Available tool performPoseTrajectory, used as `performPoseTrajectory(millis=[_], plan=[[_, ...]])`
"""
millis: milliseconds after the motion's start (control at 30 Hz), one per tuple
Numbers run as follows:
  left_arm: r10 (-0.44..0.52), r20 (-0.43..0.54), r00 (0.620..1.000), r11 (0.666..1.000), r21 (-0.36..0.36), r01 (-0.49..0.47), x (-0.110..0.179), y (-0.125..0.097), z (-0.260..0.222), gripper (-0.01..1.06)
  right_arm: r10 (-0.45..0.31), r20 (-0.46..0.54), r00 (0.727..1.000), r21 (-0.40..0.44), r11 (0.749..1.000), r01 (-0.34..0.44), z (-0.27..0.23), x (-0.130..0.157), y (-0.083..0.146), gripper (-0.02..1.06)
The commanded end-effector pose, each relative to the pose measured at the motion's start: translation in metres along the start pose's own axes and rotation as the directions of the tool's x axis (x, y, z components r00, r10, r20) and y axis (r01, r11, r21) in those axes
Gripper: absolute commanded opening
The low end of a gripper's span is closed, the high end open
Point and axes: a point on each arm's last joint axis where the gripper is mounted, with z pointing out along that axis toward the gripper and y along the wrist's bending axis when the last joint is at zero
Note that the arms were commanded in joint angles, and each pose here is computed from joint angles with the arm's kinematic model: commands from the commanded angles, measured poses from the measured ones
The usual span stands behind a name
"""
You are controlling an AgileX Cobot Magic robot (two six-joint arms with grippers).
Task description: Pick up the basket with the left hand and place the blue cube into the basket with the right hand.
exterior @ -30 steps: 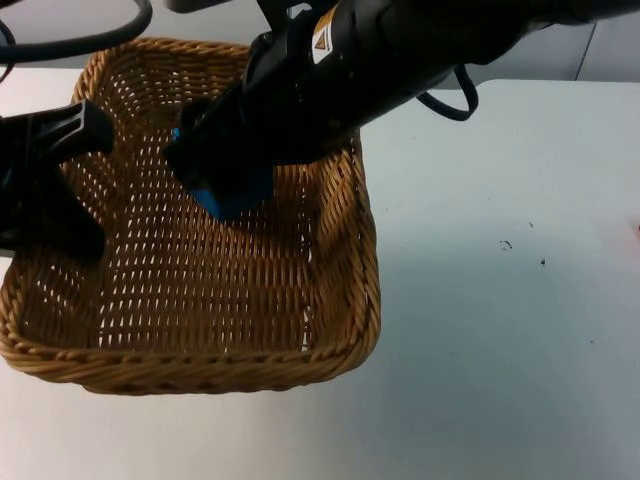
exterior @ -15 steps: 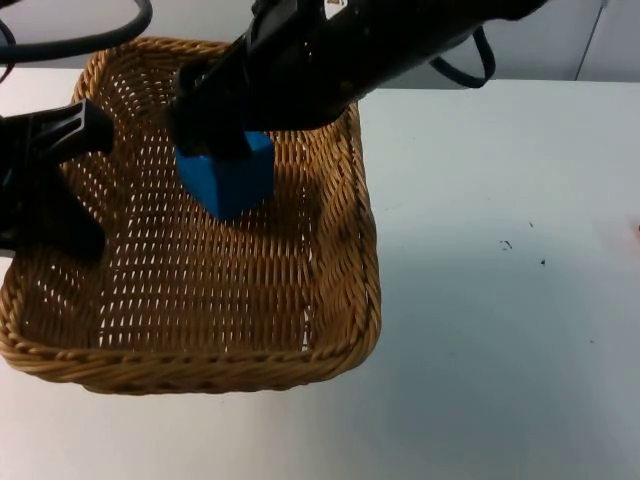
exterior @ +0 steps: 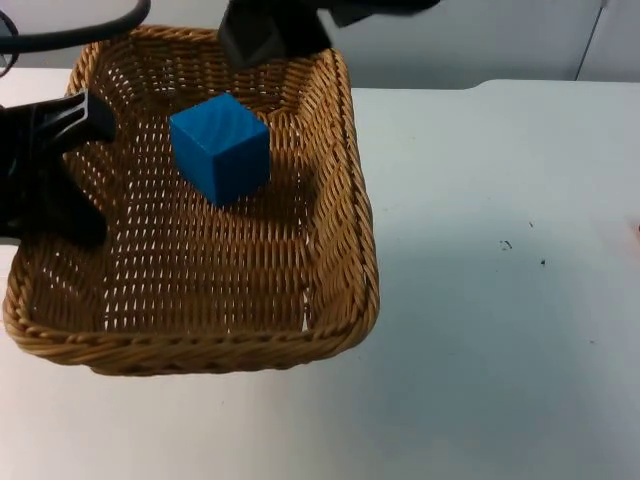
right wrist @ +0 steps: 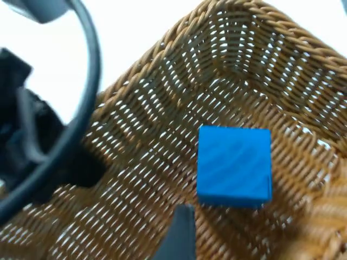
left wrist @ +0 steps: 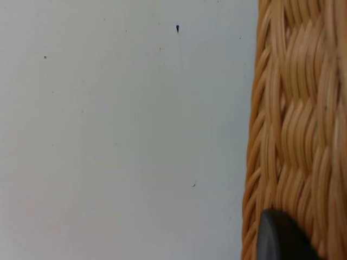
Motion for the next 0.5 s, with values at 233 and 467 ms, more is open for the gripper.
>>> performPoseTrajectory(millis=[233,467], plan=[[-0.007,0.017,1.000,1.000,0.031,0.007,-0.026,-0.004,0.023,0.00,-0.011,0.020,1.000,0.005,1.000,0.011,-0.080,-0.005,0.000,0.77],[-0.004,-0.014,1.000,0.999,0.053,0.004,-0.037,0.005,0.058,0.00,-0.009,0.102,0.995,0.005,1.000,0.008,-0.115,0.027,0.001,0.77]])
